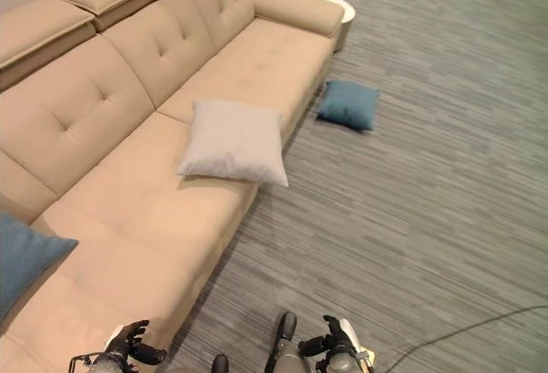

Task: Pick up all the scattered cushions and arrange them neatly on the sofa.

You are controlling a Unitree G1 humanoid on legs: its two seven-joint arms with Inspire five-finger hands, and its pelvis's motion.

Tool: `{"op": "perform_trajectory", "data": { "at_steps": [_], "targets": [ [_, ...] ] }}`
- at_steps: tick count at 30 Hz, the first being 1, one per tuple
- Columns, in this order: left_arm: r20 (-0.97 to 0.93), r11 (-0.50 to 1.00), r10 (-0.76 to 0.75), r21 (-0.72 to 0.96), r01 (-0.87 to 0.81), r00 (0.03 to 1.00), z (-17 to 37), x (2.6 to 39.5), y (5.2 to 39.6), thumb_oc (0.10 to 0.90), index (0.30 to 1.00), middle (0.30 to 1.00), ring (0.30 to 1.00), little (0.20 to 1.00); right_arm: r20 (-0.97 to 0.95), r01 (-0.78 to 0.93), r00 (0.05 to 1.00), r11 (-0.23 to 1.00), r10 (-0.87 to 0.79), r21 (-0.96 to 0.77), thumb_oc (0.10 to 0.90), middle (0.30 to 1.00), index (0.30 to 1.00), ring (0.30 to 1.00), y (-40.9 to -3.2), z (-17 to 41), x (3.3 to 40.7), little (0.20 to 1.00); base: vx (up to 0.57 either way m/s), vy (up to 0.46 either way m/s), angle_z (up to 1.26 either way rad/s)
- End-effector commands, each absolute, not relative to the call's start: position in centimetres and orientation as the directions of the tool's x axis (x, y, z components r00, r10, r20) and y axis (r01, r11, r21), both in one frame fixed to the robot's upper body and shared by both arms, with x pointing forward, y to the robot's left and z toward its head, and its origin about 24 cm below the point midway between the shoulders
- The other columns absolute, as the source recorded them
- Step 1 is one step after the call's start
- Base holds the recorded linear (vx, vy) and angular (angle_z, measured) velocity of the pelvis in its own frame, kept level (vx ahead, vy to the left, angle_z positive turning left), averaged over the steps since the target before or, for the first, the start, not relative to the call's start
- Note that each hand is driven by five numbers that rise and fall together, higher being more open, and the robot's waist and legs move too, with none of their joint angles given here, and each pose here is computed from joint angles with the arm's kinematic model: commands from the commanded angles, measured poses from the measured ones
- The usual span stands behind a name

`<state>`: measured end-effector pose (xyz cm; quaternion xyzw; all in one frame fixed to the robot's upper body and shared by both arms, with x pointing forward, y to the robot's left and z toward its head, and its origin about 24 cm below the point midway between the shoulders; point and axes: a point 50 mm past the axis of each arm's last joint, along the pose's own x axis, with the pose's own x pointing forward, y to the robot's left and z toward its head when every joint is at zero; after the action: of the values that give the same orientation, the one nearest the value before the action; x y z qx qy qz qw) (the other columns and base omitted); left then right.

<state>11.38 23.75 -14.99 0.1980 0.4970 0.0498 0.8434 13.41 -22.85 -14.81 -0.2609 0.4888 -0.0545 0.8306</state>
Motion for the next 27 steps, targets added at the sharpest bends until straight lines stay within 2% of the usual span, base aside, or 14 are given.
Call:
{"op": "perform_trajectory", "data": {
  "at_steps": [1, 5, 14, 27],
  "targets": [
    [-0.759, 0.929, 0.252, 0.364, 0.071, 0.601, -14.1, 14.2, 22.8, 0.800, 0.900, 0.900, 0.900, 0.900, -0.710, -0.123, 0.563, 0.806, -0.423, -0.579, 0.800, 0.900, 0.900, 0.900, -26.0, -13.4, 14.4, 0.900, 0.28, -0.283, 0.95],
    [-0.743, 0.936, 0.224, 0.344, 0.072, 0.630, -13.7, 15.3, 22.1, 0.800, 0.900, 0.900, 0.900, 0.900, -0.685, -0.072, 0.574, 0.806, -0.449, -0.588, 0.800, 0.900, 0.900, 0.900, -26.5, -13.0, 14.9, 0.900, 0.07, -0.197, 0.66],
    [-0.771, 0.931, 0.220, 0.349, 0.106, 0.597, -14.2, 14.5, 21.9, 0.800, 0.900, 0.900, 0.900, 0.900, -0.692, -0.081, 0.570, 0.808, -0.443, -0.584, 0.800, 0.900, 0.900, 0.900, -26.3, -13.2, 14.6, 0.900, 0.20, -0.064, 0.02],
    [-0.764, 0.924, 0.284, 0.379, 0.048, 0.579, -13.9, 13.4, 24.3, 0.800, 0.900, 0.900, 0.900, 0.900, -0.730, -0.170, 0.571, 0.816, -0.375, -0.552, 0.800, 0.900, 0.900, 0.900, -24.6, -13.8, 14.4, 0.900, 0.17, 0.064, -0.48]
  ]
}}
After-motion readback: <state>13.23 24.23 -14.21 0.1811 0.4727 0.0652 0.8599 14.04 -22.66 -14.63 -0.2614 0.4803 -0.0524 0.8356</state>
